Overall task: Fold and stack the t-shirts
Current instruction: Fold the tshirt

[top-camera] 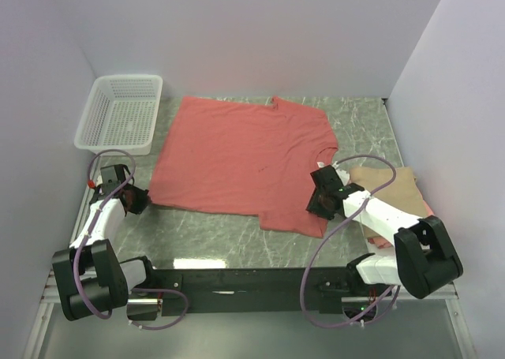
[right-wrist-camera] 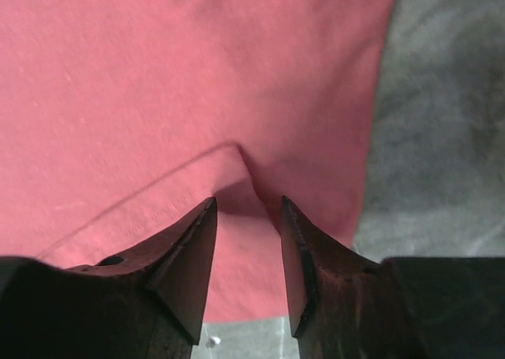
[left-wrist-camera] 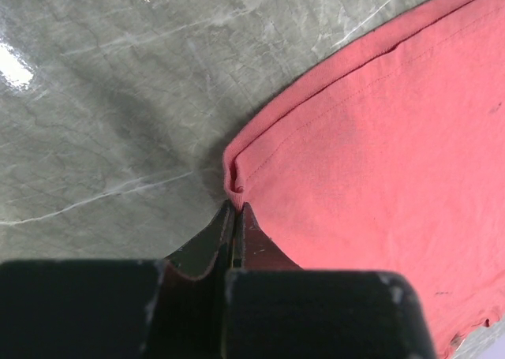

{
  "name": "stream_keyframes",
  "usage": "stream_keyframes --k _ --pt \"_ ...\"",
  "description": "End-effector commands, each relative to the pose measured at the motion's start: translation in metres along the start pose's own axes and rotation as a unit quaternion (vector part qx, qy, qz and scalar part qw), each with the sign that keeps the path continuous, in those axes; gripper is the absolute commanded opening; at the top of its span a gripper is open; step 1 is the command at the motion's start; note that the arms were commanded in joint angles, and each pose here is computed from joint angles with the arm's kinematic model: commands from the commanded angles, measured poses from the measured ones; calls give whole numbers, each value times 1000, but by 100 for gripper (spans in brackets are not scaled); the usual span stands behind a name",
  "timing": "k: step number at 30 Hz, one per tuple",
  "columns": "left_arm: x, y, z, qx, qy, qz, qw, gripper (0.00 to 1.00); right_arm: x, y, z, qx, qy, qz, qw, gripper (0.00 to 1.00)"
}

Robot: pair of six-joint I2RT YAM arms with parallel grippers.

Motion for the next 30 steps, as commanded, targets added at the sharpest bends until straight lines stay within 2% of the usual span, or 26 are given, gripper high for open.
stream_keyframes --k 1,7,14,22,30 --pt "-6 -5 -4 17 -12 11 1000 1 -12 14 5 -24 -35 1 999 44" --pt "-6 -5 -3 16 -13 11 1000 1 -11 13 6 -34 -34 3 999 39" --pt "-7 -6 -6 17 -15 9 1000 1 -12 13 -4 -37 -38 6 999 3" --pt "-12 -21 -10 36 -31 -1 999 1 -29 14 -39 -40 -80 9 996 0" --pt "-21 -70 -3 28 -43 -19 999 1 -61 37 -59 -61 -138 8 989 0"
Point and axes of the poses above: each gripper's point midway between its finger pads, its own z axis out along the fingers, its own y axis along the line the jaws close on, x = y × z, the point moved 10 cm from there along -z, back along the fingers, and after that the axes turned 5 degrees about z, right-handed, at the moved point
